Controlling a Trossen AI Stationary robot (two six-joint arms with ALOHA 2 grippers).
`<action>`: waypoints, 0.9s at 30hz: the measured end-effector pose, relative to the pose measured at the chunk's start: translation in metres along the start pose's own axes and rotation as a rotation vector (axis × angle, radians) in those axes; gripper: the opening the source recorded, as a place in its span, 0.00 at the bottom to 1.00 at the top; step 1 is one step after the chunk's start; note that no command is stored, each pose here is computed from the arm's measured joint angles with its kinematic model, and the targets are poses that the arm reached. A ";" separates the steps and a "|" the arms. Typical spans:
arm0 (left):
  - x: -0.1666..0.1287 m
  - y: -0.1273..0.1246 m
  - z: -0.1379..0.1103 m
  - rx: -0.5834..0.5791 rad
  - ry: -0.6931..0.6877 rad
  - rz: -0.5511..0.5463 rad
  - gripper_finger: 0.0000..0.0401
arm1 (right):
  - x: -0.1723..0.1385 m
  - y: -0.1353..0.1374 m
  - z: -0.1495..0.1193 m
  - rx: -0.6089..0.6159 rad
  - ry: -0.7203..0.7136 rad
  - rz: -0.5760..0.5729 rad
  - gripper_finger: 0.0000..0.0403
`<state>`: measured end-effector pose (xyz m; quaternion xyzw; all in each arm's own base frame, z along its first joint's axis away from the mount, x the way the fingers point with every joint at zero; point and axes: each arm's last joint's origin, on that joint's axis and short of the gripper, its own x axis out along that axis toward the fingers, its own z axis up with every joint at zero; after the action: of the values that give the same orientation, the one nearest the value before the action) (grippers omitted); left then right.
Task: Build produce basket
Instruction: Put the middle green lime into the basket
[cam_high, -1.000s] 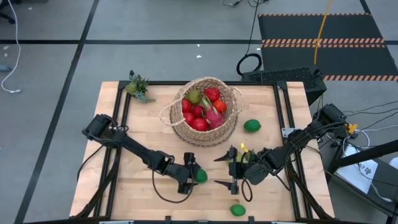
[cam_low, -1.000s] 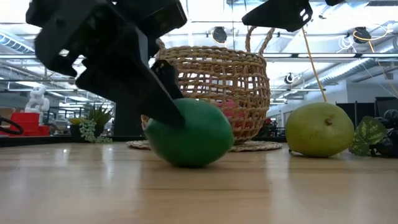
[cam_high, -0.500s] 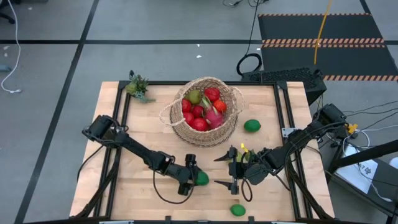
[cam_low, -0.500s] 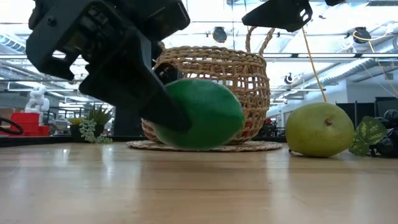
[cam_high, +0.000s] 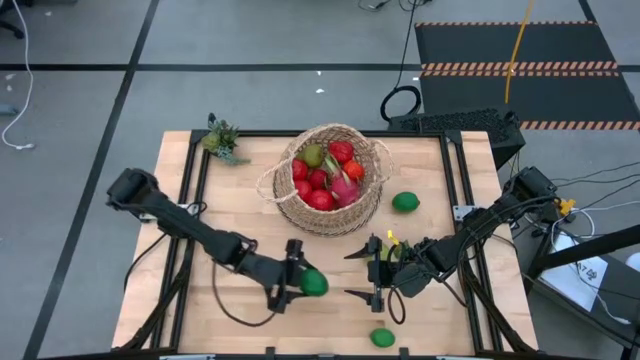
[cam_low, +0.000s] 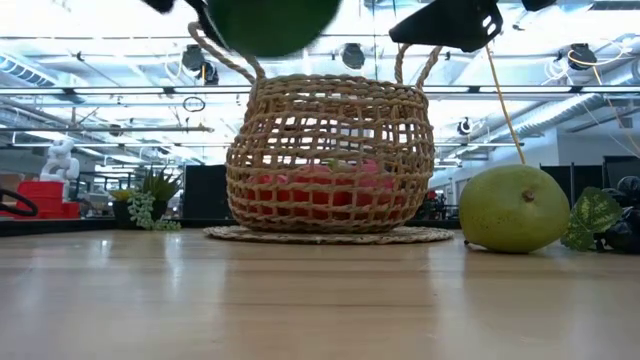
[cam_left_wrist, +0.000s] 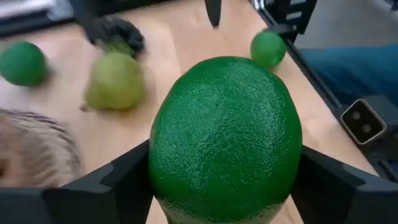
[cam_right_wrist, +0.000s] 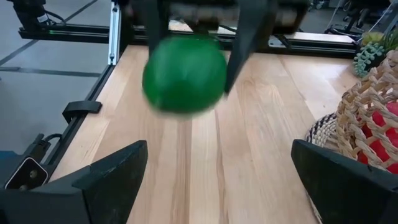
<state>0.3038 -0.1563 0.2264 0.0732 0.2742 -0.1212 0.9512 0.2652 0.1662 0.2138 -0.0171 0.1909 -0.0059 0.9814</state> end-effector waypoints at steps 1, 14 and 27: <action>-0.008 0.000 0.004 0.008 -0.014 0.010 0.75 | 0.000 0.000 0.000 0.000 0.000 0.000 0.97; -0.104 0.015 0.043 0.127 -0.234 0.155 0.78 | -0.011 -0.009 0.028 0.106 -0.169 -0.008 0.97; -0.180 0.037 0.057 0.236 -0.422 0.303 0.79 | -0.067 -0.055 0.082 0.180 -0.395 -0.085 0.97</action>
<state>0.1951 -0.0983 0.3741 0.1967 0.0400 -0.0211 0.9794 0.2334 0.1146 0.3168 0.0619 -0.0073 -0.0607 0.9962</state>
